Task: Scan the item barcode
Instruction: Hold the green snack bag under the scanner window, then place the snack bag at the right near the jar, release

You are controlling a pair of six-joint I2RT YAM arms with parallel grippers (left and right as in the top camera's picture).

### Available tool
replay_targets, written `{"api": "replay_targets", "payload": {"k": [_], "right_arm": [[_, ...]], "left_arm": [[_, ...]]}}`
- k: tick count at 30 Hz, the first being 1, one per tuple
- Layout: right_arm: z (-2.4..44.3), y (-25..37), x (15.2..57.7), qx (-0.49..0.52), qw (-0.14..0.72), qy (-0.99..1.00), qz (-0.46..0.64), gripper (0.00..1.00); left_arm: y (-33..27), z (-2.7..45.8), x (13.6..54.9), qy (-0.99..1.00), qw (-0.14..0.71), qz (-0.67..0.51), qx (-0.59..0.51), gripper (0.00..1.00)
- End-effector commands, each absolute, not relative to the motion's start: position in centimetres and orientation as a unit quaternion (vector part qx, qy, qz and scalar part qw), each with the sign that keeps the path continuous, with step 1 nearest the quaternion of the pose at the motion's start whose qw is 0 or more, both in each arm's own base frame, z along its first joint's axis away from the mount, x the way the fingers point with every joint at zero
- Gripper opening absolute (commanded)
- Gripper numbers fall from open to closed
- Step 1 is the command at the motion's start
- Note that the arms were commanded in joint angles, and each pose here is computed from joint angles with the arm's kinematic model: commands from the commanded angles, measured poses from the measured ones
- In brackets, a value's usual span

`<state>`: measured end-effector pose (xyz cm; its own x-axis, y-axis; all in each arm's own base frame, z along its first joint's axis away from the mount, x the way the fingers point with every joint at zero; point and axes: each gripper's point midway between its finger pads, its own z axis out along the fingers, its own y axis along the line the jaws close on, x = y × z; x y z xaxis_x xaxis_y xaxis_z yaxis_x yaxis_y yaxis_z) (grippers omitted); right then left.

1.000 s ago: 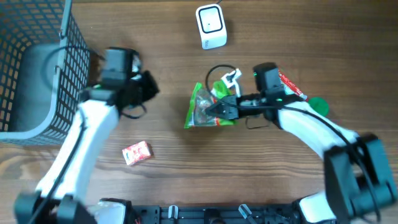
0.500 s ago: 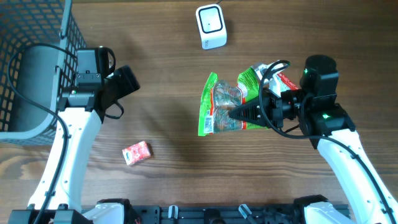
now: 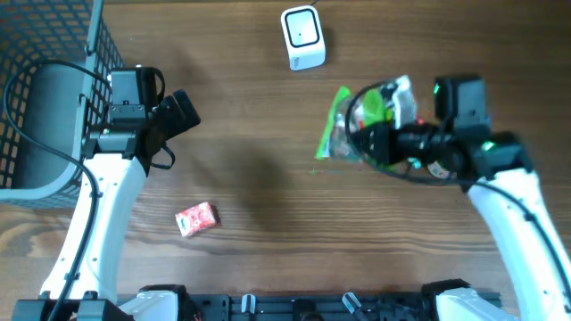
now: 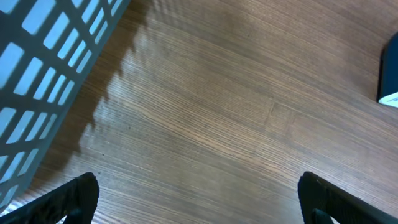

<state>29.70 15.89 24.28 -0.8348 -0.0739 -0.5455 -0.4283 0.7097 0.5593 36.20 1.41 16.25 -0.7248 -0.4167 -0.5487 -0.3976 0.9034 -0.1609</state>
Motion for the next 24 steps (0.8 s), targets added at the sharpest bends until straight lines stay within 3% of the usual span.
{"api": "replay_targets", "payload": {"k": [1, 4, 6, 10, 14, 21, 24], "right_arm": [[30.1, 13.3, 34.2, -0.169, 0.294, 0.911, 0.234, 0.04], [33.2, 12.5, 38.8, -0.182, 0.295, 0.921, 0.177, 0.04], [32.9, 13.2, 42.5, -0.211, 0.312, 0.916, 0.137, 0.04], [27.7, 15.6, 47.2, -0.289, 0.304, 0.908, 0.003, 0.04], [22.0, 20.4, 53.3, -0.356, 0.324, 0.847, -0.225, 0.04], [15.5, 23.4, 58.1, -0.381, 0.327, 0.778, -0.378, 0.04], [15.8, 23.0, 59.1, -0.341, 0.349, 0.773, -0.405, 0.04]], "left_arm": [[1.9, 16.0, 36.3, 0.928, 0.299, -0.004, -0.220, 1.00], [1.9, 16.0, 36.3, 0.928, 0.299, -0.004, -0.220, 1.00], [1.9, 16.0, 36.3, 0.928, 0.299, -0.004, -0.220, 1.00], [1.9, 16.0, 36.3, 0.928, 0.299, -0.004, -0.220, 1.00], [1.9, 16.0, 36.3, 0.928, 0.299, -0.004, -0.220, 1.00], [1.9, 16.0, 36.3, 0.928, 0.299, -0.004, -0.220, 1.00], [1.9, 16.0, 36.3, 0.928, 0.299, -0.004, -0.220, 1.00]]}}
